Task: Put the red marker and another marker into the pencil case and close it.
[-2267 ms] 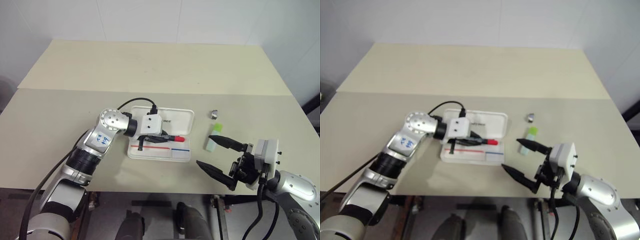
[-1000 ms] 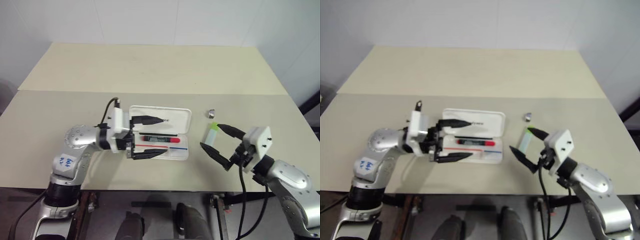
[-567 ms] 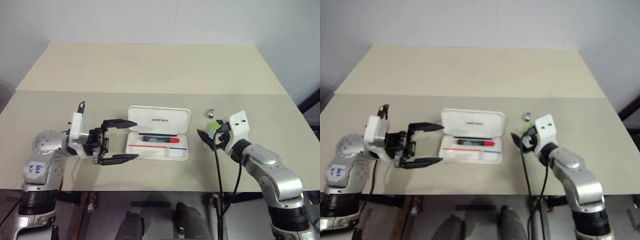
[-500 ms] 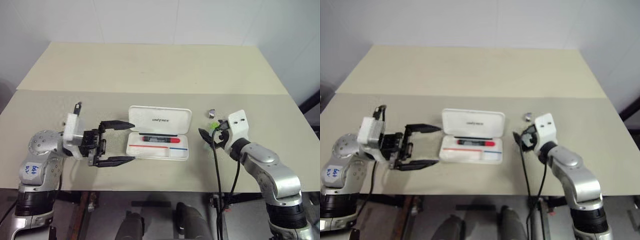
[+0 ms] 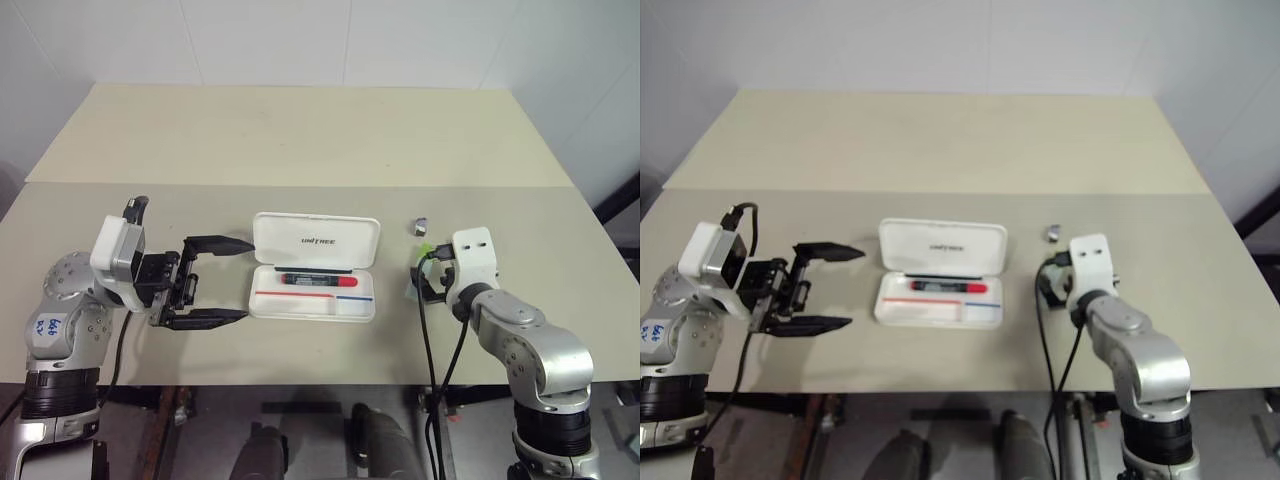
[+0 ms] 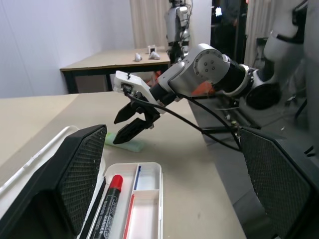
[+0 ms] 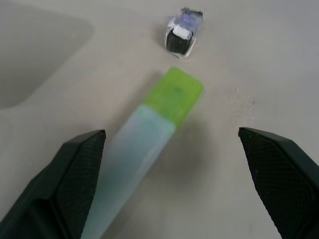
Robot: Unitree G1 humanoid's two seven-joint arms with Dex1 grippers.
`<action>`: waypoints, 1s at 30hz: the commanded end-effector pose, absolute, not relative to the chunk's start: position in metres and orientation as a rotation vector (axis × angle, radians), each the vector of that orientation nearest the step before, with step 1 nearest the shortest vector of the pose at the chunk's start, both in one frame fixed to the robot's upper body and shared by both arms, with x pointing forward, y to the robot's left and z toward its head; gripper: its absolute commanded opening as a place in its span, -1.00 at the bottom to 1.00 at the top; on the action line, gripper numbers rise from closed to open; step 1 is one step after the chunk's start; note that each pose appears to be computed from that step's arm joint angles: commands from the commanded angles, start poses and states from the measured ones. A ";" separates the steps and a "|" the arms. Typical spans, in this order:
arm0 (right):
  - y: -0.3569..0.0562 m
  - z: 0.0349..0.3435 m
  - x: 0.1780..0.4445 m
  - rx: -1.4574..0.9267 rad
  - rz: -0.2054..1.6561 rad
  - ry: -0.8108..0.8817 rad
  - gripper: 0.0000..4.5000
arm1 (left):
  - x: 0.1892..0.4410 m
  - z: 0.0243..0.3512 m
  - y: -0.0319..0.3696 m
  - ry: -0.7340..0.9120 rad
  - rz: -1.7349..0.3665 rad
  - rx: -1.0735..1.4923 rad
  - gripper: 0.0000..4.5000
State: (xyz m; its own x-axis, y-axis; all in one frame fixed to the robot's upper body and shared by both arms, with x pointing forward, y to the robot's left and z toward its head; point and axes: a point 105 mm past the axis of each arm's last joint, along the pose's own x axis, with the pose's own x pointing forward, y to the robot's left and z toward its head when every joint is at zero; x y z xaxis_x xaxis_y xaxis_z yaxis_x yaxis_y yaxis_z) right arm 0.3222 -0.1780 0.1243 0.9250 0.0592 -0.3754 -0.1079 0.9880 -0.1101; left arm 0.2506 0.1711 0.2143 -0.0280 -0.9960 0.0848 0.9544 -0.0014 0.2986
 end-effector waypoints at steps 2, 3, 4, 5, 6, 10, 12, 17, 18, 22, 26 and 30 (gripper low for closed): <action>-0.177 0.136 0.323 -0.109 0.081 0.350 1.00 | 0.249 0.221 0.178 -0.309 -1.589 0.179 0.99; -0.177 0.135 0.323 -0.111 0.081 0.362 1.00 | 0.249 0.221 0.178 -0.300 -1.591 0.180 0.99; -0.178 0.134 0.323 -0.115 0.080 0.372 1.00 | 0.248 0.220 0.178 -0.295 -1.595 0.182 0.99; -0.177 0.132 0.324 -0.120 0.082 0.384 1.00 | 0.247 0.219 0.180 -0.280 -1.599 0.188 0.99; -0.176 0.130 0.325 -0.120 0.082 0.395 1.00 | 0.246 0.218 0.181 -0.268 -1.602 0.193 0.99; -0.178 0.124 0.328 -0.121 0.057 0.438 1.00 | 0.244 0.218 0.186 -0.249 -1.591 0.206 0.99; -0.180 0.118 0.328 -0.121 0.038 0.482 1.00 | 0.244 0.220 0.189 -0.246 -1.571 0.218 0.99; -0.186 0.104 0.325 -0.119 -0.001 0.589 1.00 | 0.242 0.223 0.194 -0.244 -1.539 0.242 0.99; -0.187 0.103 0.326 -0.122 -0.016 0.600 1.00 | 0.241 0.224 0.195 -0.246 -1.534 0.246 0.99; -0.194 0.095 0.326 -0.120 -0.074 0.643 0.83 | 0.239 0.224 0.195 -0.248 -1.524 0.255 1.00; -0.192 0.095 0.326 -0.122 -0.073 0.646 0.30 | 0.236 0.223 0.193 -0.253 -1.522 0.254 1.00; -0.195 0.095 0.326 -0.132 -0.072 0.651 -0.26 | 0.234 0.223 0.192 -0.256 -1.519 0.255 1.00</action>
